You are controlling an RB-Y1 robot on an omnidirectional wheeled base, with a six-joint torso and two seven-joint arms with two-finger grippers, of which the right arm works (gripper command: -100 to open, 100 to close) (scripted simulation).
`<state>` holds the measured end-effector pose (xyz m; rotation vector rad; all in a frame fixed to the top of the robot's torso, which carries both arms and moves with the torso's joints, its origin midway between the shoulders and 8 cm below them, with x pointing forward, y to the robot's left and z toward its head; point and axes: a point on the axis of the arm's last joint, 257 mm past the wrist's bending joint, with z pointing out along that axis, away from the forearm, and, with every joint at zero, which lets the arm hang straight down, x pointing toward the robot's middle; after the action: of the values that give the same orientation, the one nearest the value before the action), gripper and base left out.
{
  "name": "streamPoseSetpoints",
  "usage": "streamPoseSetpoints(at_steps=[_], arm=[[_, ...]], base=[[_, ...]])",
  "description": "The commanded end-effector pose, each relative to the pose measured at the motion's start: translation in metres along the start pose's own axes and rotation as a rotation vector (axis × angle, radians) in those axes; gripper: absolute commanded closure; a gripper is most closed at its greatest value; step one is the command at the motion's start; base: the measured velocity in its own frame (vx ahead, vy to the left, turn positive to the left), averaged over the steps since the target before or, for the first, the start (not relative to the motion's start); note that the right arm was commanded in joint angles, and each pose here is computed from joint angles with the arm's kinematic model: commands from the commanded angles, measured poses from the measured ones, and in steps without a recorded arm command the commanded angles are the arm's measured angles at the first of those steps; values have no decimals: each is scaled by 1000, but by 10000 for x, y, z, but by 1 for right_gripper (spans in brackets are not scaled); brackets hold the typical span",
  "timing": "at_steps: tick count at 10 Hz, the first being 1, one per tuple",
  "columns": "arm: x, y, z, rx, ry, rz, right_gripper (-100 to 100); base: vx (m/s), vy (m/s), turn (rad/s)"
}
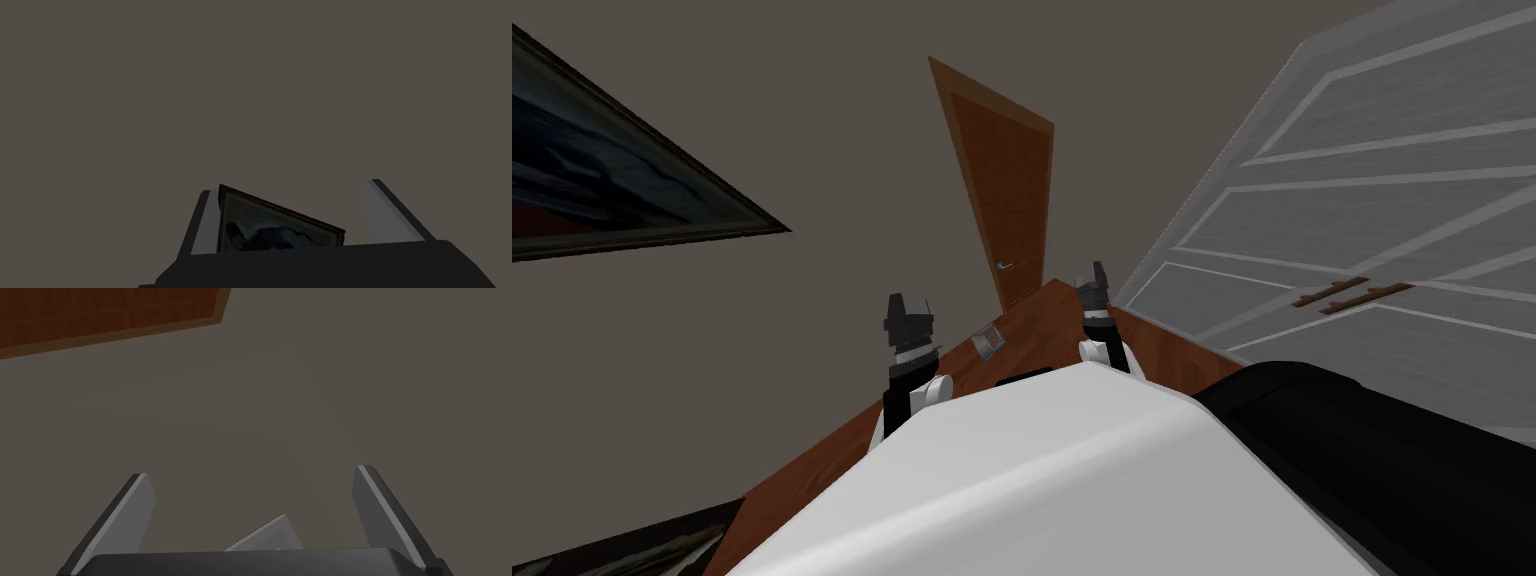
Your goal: Pull the door open
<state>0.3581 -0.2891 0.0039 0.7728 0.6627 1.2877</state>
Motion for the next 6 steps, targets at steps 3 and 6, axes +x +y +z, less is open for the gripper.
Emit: streamPoseSetpoints(at_steps=[3, 6], arm=[[-22, -182, -10, 18, 6, -8, -100], [-59, -380, -23, 39, 9, -17, -100]], base=[[45, -34, 159], [74, -37, 174]])
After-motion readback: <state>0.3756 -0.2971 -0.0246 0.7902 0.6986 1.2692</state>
